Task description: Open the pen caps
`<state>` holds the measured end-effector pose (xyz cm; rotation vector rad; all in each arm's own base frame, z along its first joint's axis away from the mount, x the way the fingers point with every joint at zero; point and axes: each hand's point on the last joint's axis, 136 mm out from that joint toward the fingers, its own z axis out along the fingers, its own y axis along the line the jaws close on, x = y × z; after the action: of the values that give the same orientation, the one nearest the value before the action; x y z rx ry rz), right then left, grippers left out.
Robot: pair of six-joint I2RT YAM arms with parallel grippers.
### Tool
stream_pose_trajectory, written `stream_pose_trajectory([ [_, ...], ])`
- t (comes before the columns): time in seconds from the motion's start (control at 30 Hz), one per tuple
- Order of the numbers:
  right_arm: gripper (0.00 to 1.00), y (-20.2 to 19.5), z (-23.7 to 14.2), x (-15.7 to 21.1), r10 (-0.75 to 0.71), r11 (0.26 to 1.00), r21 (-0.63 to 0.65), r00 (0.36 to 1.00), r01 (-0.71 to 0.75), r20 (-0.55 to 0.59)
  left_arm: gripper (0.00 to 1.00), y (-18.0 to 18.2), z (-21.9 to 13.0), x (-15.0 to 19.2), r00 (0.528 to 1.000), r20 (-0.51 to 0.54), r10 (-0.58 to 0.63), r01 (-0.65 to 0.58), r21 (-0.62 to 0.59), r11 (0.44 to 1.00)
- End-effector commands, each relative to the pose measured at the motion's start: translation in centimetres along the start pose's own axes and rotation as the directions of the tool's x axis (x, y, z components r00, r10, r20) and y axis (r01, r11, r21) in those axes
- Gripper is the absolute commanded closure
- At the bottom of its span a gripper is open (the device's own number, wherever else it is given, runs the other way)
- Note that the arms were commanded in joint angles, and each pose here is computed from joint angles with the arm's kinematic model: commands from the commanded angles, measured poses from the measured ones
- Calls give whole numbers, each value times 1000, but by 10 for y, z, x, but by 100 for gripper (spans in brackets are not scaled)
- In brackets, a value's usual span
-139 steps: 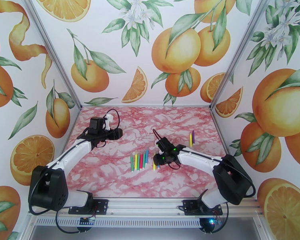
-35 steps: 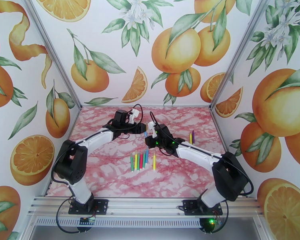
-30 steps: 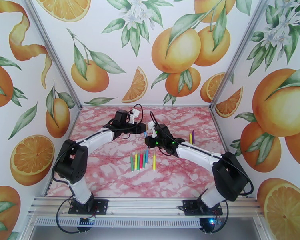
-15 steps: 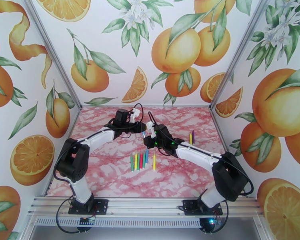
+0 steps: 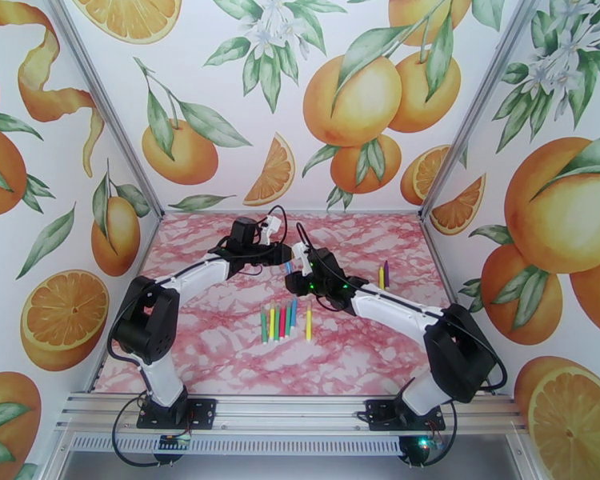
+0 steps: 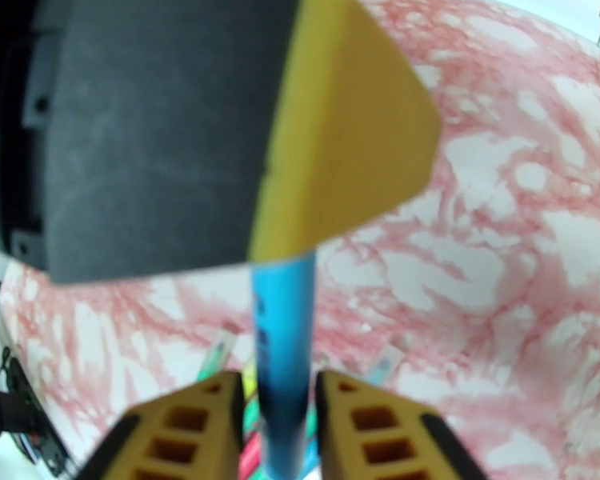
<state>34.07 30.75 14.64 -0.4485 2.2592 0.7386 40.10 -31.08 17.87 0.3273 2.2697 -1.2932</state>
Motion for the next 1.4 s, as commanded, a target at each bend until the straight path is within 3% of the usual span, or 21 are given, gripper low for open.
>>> stream_pose_trajectory([
  [0.0,64,7,1,-16,-9,1000,-18,999,10,52,94,-21,-1,-14,998,25,58,-59,66,996],
  [0.43,69,9,10,-29,4,999,-40,998,-1,68,95,-42,-4,-12,997,5,83,-83,140,987],
  [0.87,93,7,6,-18,-15,999,-47,998,17,60,95,-31,-6,-25,996,56,64,-68,60,996],
  [1.37,100,6,-6,0,-58,996,-56,995,63,76,95,-11,-8,-55,990,139,12,-13,7,1000],
])
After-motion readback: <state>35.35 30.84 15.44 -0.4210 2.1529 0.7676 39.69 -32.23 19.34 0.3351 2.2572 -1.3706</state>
